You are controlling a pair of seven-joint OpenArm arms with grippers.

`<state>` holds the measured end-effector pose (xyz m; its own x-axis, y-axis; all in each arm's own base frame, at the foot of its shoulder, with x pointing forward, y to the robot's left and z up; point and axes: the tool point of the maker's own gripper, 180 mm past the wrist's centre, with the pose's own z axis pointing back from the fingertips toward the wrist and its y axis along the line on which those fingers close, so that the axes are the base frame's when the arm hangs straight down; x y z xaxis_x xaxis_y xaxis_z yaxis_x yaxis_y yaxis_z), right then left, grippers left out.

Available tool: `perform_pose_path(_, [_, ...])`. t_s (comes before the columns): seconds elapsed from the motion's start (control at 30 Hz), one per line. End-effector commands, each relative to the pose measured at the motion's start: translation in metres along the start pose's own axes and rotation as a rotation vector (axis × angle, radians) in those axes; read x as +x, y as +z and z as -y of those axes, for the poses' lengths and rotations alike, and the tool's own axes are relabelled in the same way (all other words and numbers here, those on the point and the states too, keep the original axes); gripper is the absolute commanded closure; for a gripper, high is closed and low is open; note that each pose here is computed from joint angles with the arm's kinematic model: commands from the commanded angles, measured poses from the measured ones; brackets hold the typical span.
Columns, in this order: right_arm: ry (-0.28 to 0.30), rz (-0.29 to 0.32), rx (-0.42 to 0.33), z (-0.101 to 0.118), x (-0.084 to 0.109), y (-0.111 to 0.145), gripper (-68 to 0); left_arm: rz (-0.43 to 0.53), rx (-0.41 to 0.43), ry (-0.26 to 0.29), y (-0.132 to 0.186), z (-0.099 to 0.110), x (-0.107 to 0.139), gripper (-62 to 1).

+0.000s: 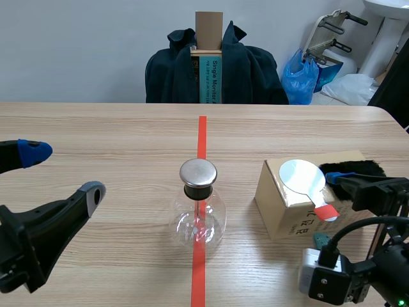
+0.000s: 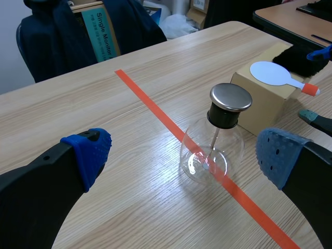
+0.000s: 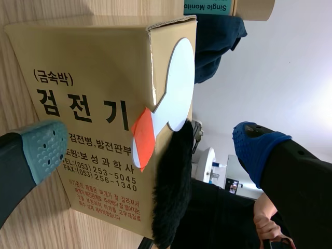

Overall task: Do the electroscope experiment.
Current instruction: 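Pick up the white charging plate, then bring the plate to the electroscope and point at the metal foil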

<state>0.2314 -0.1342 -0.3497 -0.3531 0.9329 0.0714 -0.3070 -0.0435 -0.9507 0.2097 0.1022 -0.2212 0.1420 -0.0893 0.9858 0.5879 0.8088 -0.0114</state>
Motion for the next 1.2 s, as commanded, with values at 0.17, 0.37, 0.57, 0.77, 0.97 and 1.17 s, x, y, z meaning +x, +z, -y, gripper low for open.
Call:
perform_pose_path(0.17, [0.027, 0.003, -0.029, 0.010, -0.003, -0.003, -65.4, 0.031, -0.008, 0.003, -0.001, 0.004, 0.009, -59.6])
perform_pose_path(0.37, [0.033, 0.004, -0.035, 0.011, -0.003, -0.003, -36.0, 0.031, -0.008, 0.003, -0.001, 0.004, 0.009, -59.6])
perform_pose_path(0.57, [0.040, 0.004, -0.049, 0.014, -0.003, -0.003, -2.7, 0.031, -0.008, 0.003, -0.001, 0.004, 0.009, -59.6])
perform_pose_path(0.77, [0.058, 0.008, -0.044, 0.013, -0.002, -0.003, -0.7, 0.030, -0.008, 0.002, -0.001, 0.004, 0.009, -59.6])
perform_pose_path(0.97, [0.061, 0.002, -0.044, 0.013, -0.005, -0.002, -0.7, -0.045, -0.007, -0.003, -0.001, 0.004, -0.005, -51.3])
perform_pose_path(1.17, [0.123, -0.002, -0.164, 0.036, -0.007, 0.001, -0.7, -0.145, -0.018, -0.091, 0.001, 0.004, -0.023, -17.1])
